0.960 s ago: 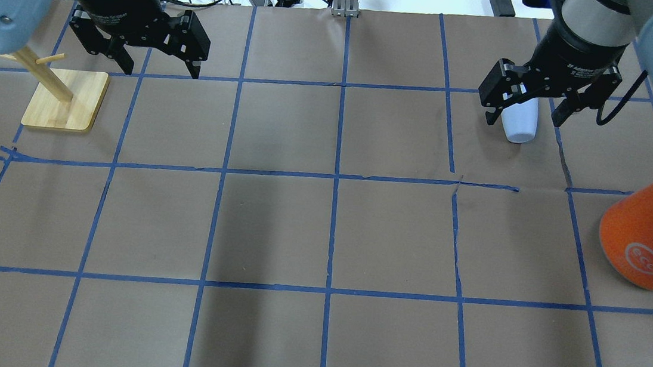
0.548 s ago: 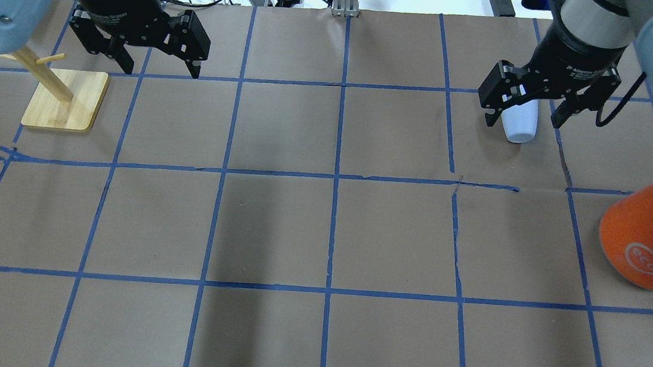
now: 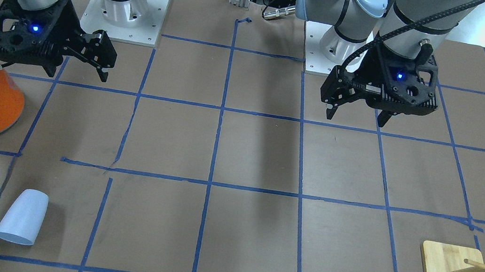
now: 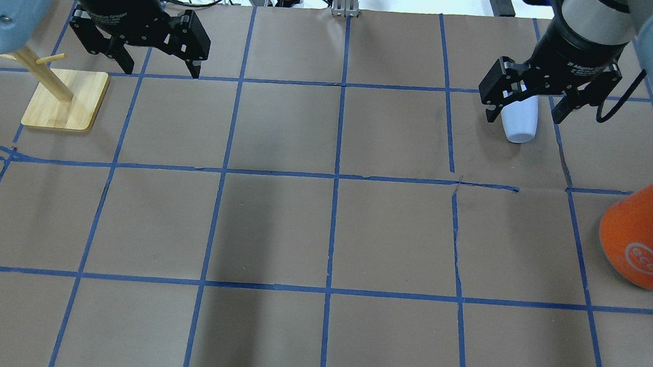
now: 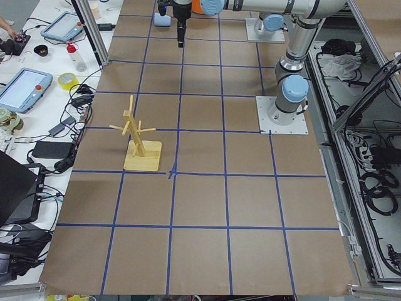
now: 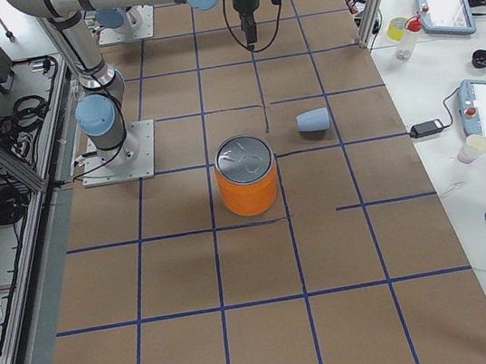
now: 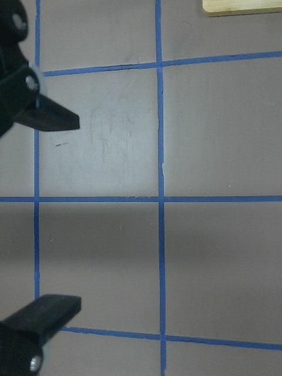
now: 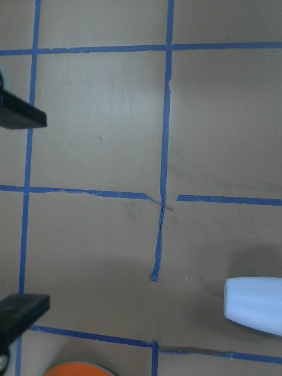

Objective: Flip cup

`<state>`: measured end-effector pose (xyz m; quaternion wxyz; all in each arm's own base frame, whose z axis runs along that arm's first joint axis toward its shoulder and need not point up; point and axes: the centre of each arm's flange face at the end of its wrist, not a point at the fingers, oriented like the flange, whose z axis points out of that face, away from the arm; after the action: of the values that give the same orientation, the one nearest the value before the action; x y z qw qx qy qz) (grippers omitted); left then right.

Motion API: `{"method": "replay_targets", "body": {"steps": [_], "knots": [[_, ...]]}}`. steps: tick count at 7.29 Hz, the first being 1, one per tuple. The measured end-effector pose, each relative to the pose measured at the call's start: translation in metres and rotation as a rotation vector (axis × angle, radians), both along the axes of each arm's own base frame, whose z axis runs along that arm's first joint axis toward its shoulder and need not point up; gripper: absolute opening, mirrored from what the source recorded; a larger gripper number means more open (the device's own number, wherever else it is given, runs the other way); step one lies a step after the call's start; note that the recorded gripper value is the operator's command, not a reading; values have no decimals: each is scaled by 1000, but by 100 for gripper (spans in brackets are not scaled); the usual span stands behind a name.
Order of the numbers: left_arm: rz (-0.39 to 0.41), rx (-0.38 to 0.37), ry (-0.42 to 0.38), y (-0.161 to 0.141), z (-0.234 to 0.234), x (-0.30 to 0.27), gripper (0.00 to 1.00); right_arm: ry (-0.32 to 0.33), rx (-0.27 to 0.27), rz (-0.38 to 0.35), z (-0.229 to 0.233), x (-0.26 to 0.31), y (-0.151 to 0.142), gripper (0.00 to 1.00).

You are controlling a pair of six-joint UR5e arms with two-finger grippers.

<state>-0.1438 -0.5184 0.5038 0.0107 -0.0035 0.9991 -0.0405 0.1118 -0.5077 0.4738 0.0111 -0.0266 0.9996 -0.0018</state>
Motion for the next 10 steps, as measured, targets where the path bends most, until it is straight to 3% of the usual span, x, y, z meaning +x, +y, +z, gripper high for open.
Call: {"method": "replay_targets", "body": {"steps": [10], "knots": [[0, -3, -1, 0, 1, 0, 100, 1, 22, -14, -6, -5, -1, 100]]}}
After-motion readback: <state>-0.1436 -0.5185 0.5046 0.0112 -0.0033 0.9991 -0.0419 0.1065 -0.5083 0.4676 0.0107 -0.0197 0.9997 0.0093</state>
